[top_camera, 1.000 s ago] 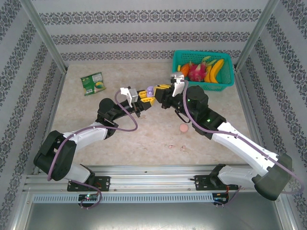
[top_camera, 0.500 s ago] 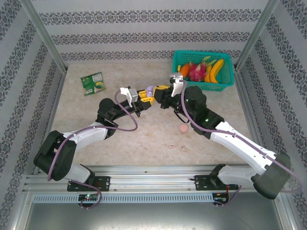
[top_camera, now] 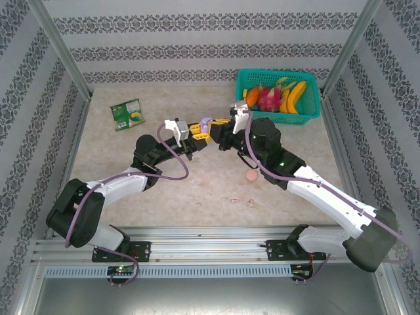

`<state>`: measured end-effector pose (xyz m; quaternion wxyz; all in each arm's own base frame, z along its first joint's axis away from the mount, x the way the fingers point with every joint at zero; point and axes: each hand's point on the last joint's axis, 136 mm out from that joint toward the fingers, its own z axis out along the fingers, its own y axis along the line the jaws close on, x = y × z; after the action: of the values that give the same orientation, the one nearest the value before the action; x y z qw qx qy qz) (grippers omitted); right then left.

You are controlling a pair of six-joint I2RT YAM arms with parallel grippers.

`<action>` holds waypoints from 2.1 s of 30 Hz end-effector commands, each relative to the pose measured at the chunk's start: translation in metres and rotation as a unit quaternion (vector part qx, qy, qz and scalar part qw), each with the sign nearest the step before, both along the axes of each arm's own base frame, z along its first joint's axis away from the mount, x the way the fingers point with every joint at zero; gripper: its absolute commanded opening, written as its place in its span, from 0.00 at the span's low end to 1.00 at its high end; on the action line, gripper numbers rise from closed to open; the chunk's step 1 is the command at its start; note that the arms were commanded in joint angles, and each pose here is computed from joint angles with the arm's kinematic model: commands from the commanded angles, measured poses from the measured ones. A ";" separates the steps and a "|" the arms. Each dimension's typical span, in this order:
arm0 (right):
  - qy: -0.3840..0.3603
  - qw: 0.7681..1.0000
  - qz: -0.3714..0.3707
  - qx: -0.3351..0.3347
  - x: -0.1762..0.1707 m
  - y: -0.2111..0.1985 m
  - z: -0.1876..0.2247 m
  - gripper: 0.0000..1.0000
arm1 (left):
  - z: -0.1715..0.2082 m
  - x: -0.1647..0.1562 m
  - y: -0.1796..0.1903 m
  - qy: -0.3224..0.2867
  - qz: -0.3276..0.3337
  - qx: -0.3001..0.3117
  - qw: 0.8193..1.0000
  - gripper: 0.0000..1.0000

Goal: Insert wireless bluetooth earbuds into charging case

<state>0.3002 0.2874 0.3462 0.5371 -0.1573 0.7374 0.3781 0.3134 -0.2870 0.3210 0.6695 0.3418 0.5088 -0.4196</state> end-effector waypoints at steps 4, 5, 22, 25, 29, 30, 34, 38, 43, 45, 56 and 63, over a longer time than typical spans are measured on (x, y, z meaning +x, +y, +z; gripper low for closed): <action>0.020 0.998 0.031 -0.042 -0.007 0.013 -0.019 0.18 | 0.025 -0.009 -0.003 -0.040 -0.007 -0.021 0.999 0.00; 0.023 0.998 0.026 -0.042 -0.006 0.012 -0.020 0.19 | 0.024 -0.009 -0.003 -0.039 -0.006 -0.021 0.999 0.00; 0.028 0.998 -0.045 0.031 0.002 -0.023 0.025 0.53 | 0.010 -0.006 -0.002 -0.025 0.002 -0.018 1.000 0.00; 0.019 0.997 -0.048 0.051 -0.002 -0.030 0.041 0.61 | 0.008 -0.006 -0.002 -0.024 0.002 -0.016 1.000 0.00; 0.021 0.995 -0.058 0.078 -0.001 -0.043 0.059 0.65 | 0.004 -0.005 -0.002 -0.021 0.005 -0.013 1.000 0.00; 0.027 0.994 -0.062 0.083 0.002 -0.046 0.060 0.65 | 0.003 -0.005 -0.002 -0.020 0.005 -0.011 1.000 0.00; 0.085 0.990 -0.075 0.078 0.025 -0.056 0.050 0.64 | -0.004 -0.005 -0.002 -0.013 0.004 -0.005 1.000 0.00; 0.163 0.983 -0.070 0.051 0.054 -0.053 0.030 0.62 | -0.011 -0.006 -0.003 -0.005 -0.001 0.003 1.000 0.00; 0.232 0.972 -0.041 0.004 0.080 -0.031 0.000 0.58 | -0.018 -0.007 -0.005 0.007 -0.008 0.010 1.000 0.00; 0.253 0.967 -0.026 -0.008 0.088 -0.020 -0.013 0.55 | -0.018 -0.008 -0.005 0.009 -0.010 0.009 1.000 0.00; 0.289 0.954 0.030 -0.080 0.063 0.017 -0.054 0.36 | -0.015 -0.005 -0.002 0.013 0.002 0.003 1.000 0.00; 0.273 0.959 -0.016 -0.082 0.045 -0.013 -0.056 0.37 | -0.020 0.001 -0.003 0.027 0.007 0.001 1.000 0.00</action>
<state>0.3589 0.2852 0.2831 0.2921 -0.0749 0.8878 0.3477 0.3057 -0.2924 0.2966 0.6457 0.3495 0.5257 -0.4297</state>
